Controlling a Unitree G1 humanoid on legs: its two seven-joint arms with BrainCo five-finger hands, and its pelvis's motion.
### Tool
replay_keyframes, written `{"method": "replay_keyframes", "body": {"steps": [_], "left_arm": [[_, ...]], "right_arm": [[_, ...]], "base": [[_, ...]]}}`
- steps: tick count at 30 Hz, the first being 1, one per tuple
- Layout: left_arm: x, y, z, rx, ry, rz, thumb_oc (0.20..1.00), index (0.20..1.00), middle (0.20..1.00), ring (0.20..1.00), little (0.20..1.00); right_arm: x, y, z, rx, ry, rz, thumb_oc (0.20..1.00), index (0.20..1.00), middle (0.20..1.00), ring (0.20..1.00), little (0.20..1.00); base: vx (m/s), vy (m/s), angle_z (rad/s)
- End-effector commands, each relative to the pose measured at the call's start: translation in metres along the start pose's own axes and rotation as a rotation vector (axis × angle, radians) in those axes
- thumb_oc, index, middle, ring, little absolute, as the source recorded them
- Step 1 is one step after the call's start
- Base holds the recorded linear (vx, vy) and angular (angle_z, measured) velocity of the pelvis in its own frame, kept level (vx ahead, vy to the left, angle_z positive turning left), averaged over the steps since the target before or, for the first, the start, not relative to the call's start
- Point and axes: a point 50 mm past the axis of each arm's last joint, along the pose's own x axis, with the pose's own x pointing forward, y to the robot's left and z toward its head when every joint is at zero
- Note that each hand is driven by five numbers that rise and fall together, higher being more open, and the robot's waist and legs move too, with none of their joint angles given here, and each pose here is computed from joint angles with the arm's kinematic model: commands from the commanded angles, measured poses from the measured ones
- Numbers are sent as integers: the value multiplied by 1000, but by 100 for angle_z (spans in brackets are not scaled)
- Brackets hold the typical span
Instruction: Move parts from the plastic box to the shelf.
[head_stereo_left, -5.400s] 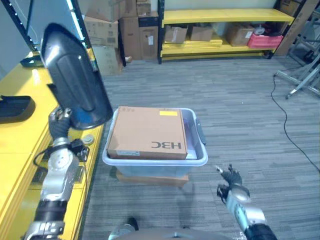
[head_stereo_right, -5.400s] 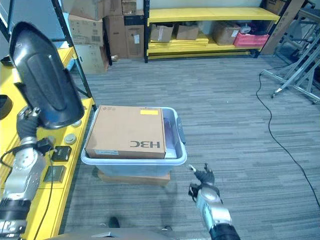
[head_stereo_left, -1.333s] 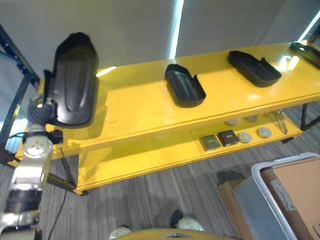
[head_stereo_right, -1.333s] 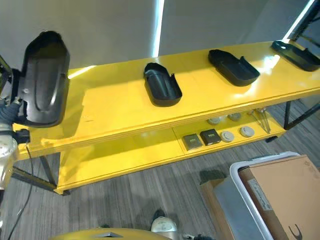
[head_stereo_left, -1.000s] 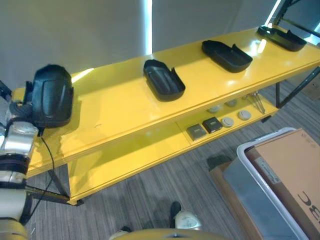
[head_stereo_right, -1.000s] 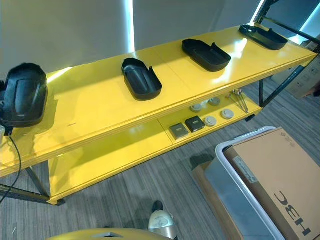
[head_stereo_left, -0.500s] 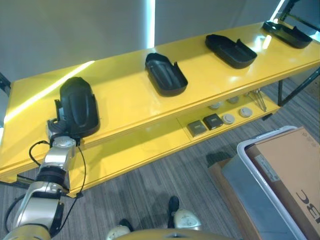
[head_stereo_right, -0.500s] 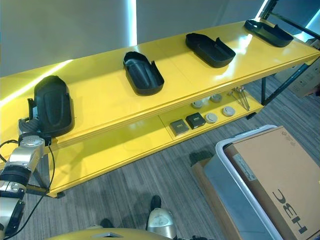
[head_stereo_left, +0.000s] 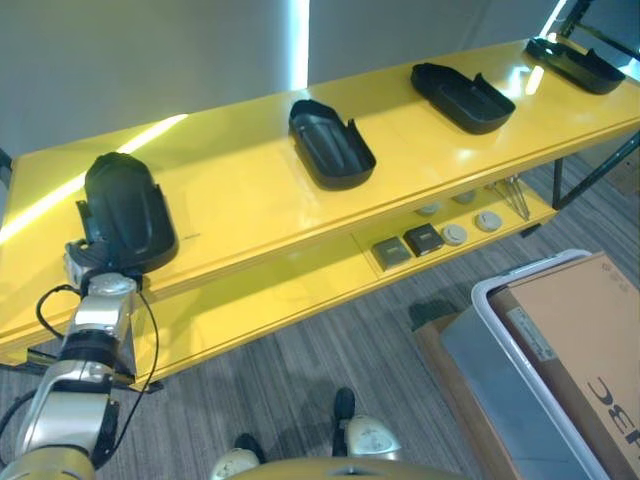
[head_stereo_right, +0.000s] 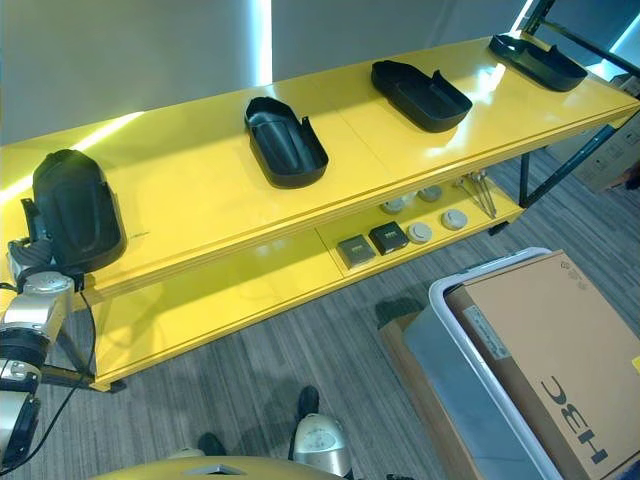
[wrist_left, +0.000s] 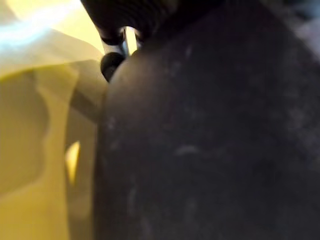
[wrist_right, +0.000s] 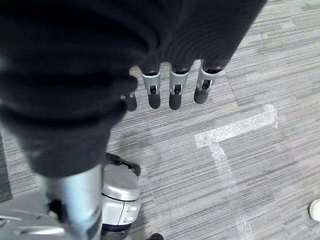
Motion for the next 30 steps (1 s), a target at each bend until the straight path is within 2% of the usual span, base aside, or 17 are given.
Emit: {"method": "replay_keyframes", "body": {"steps": [1, 23, 25, 30], "left_arm": [[18, 28, 24, -11, -50, 121, 200, 200, 200, 200, 200], [27, 34, 67, -5, -120, 139, 200, 200, 200, 200, 200], [28, 36, 68, -5, -127, 139, 1000, 1000, 1000, 1000, 1000], [27, 38, 75, -43, -161, 143, 1000, 1000, 1000, 1000, 1000]], "right_arm": [[0, -3, -7, -10, 19, -2, 1000, 1000, 1000, 1000, 1000], [-1, -11, 6, -11, -30, -24, 1000, 1000, 1000, 1000, 1000], [-1, -12, 6, -16, -28, -21, 1000, 1000, 1000, 1000, 1000], [0, -11, 5, -22, -28, -19, 1000, 1000, 1000, 1000, 1000]], "base": [[0, 0, 0], [-1, 0, -1], [4, 4, -2], [0, 0, 0]]}}
